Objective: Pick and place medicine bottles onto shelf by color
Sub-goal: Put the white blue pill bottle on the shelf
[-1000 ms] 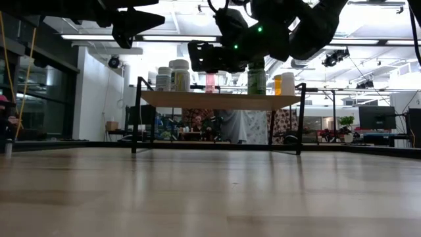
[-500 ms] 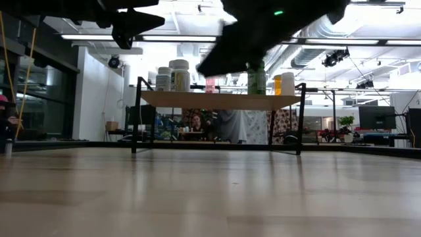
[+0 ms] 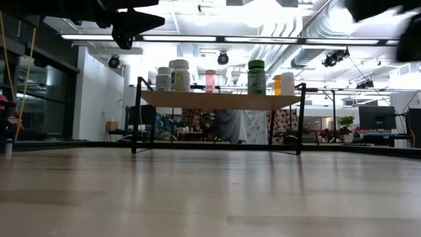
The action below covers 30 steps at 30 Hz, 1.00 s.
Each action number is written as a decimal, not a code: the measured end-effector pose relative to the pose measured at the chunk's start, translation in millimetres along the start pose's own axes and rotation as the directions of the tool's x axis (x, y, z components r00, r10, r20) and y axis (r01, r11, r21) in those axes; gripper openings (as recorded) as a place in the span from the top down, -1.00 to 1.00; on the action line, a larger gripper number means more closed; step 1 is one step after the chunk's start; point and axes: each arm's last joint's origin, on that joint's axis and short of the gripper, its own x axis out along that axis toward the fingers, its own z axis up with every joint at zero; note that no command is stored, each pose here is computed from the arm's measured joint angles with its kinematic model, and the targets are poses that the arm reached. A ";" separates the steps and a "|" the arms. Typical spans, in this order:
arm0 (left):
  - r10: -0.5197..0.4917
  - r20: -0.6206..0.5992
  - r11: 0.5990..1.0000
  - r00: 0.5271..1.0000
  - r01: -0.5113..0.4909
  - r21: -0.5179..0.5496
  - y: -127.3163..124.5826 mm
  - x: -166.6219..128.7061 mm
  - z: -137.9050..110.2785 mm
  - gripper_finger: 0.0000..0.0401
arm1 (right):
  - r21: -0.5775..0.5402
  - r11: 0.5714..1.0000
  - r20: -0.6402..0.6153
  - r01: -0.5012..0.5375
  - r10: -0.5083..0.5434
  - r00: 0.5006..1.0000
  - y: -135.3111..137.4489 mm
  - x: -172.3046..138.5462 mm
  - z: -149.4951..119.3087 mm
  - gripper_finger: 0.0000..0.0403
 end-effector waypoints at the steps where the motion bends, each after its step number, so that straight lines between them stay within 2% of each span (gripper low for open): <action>1: 0.000 0.000 1.000 1.000 0.000 0.000 0.0 0.0 0.0 -0.12 | 0.050 0.999 -0.027 0.007 -0.005 1.000 1.7 -3.1 -9.1 0.13; 7: 0.000 0.000 1.000 1.000 0.000 0.000 0.0 0.0 0.0 -0.12 | 0.311 0.947 -0.122 0.082 -0.046 0.991 6.0 -14.7 -46.1 0.13; 13: 0.000 -0.001 1.000 1.000 0.000 -0.027 0.0 0.0 -0.1 -0.12 | 0.443 0.885 -0.172 0.140 -0.070 0.983 10.5 -14.2 -68.0 0.13; 17: 0.000 -0.001 1.000 1.000 0.000 -0.027 0.0 0.0 -0.1 -0.12 | 0.492 0.842 -0.190 0.222 -0.145 0.971 14.2 -23.4 -82.6 0.15; 20: 0.000 -0.001 1.000 1.000 0.000 -0.030 0.0 0.0 -0.1 -0.12 | 0.525 0.814 -0.128 0.250 -0.216 0.968 23.2 -42.8 -94.5 0.18; 23: 0.000 -0.003 0.999 1.000 0.000 -0.038 0.0 0.0 -0.3 -0.12 | 0.556 0.804 -0.065 0.213 -0.213 0.975 37.5 -55.6 -107.3 0.21; 26: 0.001 -0.008 0.999 1.000 -0.001 -0.042 0.1 0.0 -0.8 -0.12 | 0.578 0.790 -0.047 0.204 -0.218 0.975 49.4 -54.4 -119.3 0.22; 30: 0.001 -0.008 0.999 1.000 -0.002 -0.042 0.1 0.0 -0.8 -0.12 | 0.554 0.806 -0.026 0.209 -0.235 0.972 62.4 -44.2 -130.6 0.23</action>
